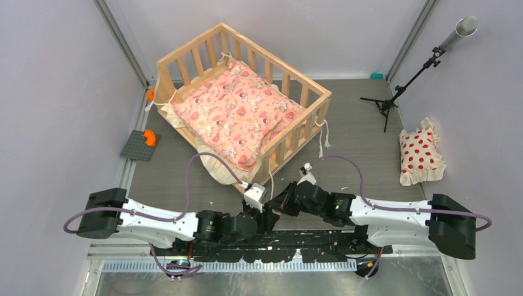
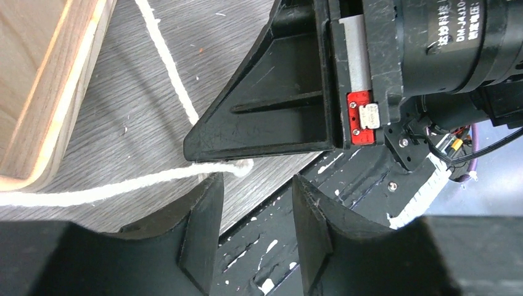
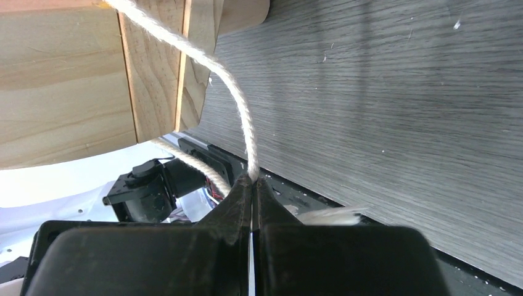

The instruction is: Set up the pet bed

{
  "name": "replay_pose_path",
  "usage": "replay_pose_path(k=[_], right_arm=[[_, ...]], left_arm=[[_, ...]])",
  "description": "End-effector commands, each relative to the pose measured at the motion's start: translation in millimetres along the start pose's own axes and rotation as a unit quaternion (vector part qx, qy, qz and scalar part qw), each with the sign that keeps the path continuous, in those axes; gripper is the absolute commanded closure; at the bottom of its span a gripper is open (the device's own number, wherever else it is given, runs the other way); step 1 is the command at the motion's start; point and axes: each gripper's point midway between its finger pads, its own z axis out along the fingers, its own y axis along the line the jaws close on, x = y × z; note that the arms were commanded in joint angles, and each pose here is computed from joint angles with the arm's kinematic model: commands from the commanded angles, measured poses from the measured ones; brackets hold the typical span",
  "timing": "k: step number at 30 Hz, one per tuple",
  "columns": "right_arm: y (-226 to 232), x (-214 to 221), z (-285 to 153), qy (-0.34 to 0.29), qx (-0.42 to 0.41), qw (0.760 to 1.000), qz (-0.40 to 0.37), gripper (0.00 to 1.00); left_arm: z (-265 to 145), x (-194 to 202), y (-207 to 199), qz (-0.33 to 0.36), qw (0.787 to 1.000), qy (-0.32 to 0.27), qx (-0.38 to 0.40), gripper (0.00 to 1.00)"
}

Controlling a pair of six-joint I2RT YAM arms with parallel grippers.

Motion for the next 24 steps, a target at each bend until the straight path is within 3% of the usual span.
replay_pose_path(k=[1,19,21,24], right_arm=[[19.6,-3.0,-0.7,-0.006,-0.032,0.999,0.008,0.99],[18.9,-3.5,-1.9,-0.007,-0.038,0.999,0.017,0.99],[18.0,-3.3,-1.8,-0.007,-0.037,0.999,0.016,0.99],[17.1,-3.4,-1.2,-0.007,-0.036,0.999,0.016,0.99]], left_arm=[[-1.5,-8.7,-1.7,-0.002,1.000,-0.003,-0.008,0.52],[-10.6,2.1,-1.3,-0.005,1.000,0.030,0.006,0.50],[-12.0,0.8,-3.2,-0.008,0.999,0.031,0.012,0.40],[-15.0,3.8,1.7,-0.003,0.999,0.038,0.008,0.38]])
